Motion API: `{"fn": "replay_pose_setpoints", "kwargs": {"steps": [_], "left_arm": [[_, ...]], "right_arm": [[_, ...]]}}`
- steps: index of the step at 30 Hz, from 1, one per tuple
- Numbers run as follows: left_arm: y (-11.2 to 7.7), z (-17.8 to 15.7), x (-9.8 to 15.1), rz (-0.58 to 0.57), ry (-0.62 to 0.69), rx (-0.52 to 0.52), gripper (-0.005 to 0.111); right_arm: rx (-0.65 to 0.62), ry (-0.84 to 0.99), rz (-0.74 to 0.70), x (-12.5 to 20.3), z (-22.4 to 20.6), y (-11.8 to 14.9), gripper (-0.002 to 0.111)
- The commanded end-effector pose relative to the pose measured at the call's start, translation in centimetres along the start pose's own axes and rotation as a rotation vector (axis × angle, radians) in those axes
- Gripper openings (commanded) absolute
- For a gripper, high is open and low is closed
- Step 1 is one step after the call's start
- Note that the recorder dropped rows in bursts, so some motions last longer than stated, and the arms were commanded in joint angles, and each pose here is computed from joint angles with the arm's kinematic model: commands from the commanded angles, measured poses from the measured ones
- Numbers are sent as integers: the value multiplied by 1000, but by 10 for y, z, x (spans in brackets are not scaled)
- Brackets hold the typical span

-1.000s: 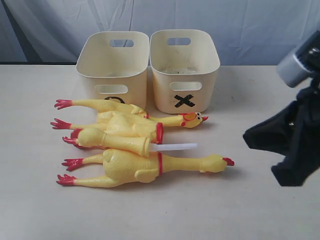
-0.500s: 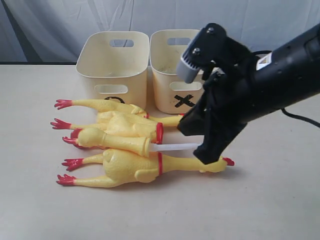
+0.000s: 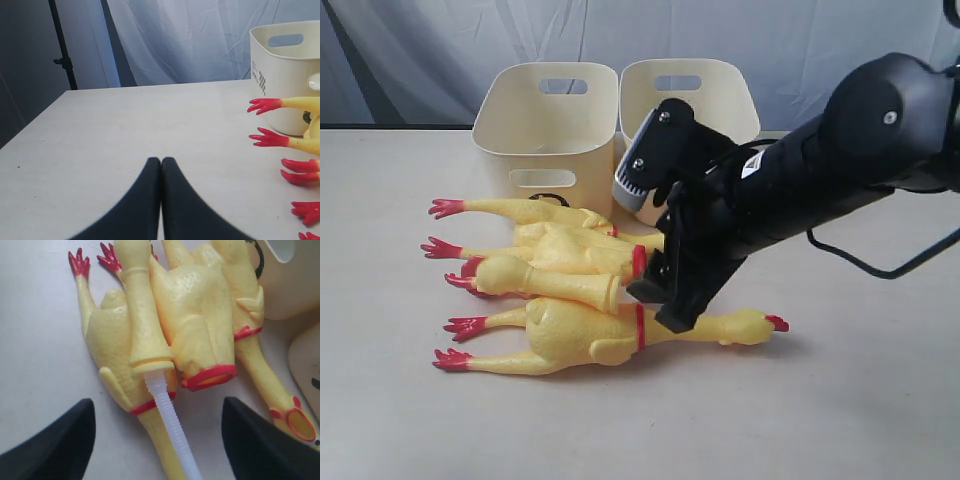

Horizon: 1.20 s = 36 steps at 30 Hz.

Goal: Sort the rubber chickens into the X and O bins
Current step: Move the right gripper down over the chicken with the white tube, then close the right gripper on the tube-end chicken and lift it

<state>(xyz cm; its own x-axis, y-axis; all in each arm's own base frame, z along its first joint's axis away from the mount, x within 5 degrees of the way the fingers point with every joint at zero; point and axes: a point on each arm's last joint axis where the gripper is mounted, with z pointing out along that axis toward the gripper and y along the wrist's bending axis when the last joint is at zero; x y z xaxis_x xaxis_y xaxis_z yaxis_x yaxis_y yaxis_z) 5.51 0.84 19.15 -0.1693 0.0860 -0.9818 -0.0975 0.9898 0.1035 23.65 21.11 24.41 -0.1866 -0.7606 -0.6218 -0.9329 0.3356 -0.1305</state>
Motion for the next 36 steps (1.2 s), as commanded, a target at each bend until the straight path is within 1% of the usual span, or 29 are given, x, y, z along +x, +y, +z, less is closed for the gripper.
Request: {"fn": "replay_pose_setpoints", "kwargs": {"steps": [1,8,14,18,24,30,33,36], "left_arm": [[0,0,0,-4,-14,0,0],[0,0,0,-4,-14,0,0],[0,0,0,-4,-14,0,0],[0,0,0,-4,-14,0,0],[0,0,0,-4,-14,0,0],[0,0,0,-4,-14,0,0],[0,0,0,-4,-14,0,0],[0,0,0,-4,-14,0,0]], "right_arm": [[16,20,-18,3,17,-5,67],[21,74,-30,14,42,-10,67],[6,117,-43,22,55,-10,67],[18,123,-44,25,62,-12,67],[19,131,-40,27,68,-13,61],[9,138,-36,28,69,-12,59],[9,138,-36,28,69,-12,53],[9,138,-36,28,69,-12,40]]}}
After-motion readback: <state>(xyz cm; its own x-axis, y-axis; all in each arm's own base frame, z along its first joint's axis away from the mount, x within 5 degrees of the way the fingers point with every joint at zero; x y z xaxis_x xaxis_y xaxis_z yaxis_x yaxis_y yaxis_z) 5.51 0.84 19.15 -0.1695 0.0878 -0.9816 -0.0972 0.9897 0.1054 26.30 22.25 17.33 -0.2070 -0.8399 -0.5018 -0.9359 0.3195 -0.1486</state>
